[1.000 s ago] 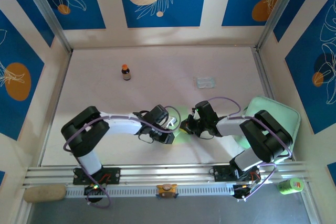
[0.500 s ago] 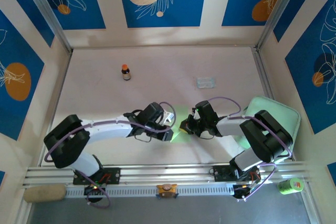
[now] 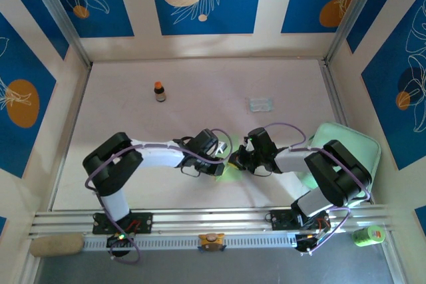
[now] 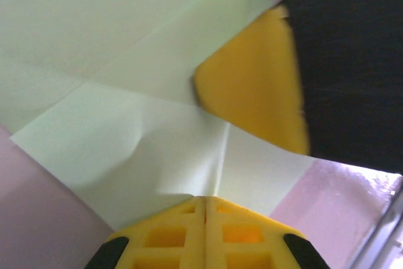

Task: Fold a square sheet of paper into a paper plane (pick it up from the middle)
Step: Fold the triangle a second time at the center of the table.

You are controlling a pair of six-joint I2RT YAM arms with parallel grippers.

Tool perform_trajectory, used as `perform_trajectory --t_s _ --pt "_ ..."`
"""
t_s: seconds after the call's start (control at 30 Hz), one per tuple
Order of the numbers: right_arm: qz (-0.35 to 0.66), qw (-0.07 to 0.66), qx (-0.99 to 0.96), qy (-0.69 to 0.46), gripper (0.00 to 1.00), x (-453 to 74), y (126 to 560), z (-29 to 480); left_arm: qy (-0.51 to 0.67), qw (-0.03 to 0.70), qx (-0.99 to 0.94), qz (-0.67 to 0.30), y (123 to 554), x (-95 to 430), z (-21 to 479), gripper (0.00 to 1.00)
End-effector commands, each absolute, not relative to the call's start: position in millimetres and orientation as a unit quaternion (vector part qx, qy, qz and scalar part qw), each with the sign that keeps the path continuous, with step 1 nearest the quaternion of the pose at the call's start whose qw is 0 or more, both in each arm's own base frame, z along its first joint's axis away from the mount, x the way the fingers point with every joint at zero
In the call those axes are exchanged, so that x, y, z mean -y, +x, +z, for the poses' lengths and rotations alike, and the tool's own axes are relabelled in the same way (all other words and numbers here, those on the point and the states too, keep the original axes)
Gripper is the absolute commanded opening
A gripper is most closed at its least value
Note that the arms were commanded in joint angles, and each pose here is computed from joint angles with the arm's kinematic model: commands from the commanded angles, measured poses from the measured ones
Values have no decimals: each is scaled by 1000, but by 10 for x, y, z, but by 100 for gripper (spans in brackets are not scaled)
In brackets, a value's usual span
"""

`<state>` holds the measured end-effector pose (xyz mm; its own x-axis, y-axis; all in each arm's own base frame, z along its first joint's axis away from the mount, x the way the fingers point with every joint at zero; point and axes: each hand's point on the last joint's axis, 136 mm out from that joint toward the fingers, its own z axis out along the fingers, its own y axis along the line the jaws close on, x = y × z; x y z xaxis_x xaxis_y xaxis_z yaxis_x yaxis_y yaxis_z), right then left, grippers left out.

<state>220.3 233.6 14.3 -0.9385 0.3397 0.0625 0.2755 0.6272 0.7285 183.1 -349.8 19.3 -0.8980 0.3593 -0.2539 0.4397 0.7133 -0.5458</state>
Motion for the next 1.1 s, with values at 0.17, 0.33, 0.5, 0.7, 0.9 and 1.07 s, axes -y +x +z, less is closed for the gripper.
perform_trajectory --t_s 0.17,0.33,0.5,0.7,0.9,1.07 --pt "397 65 -906 130 8 -2339 2205 415 195 47 -939 -280 1717 3241 -104 5" --pt "391 50 -912 112 8 -2467 2100 390 195 49 -937 -284 1727 3263 -87 5" --pt "365 29 -922 126 6 -2481 1987 139 193 52 -937 -286 1738 3271 -64 4" --pt "345 17 -925 155 5 -2338 1945 -84 195 49 -938 -281 1712 3230 -91 2" --pt "343 29 -924 163 4 -2242 2051 -51 194 37 -941 -275 1662 3181 -179 0" --pt "359 43 -916 174 5 -2149 2199 13 192 33 -942 -272 1632 3145 -221 0"
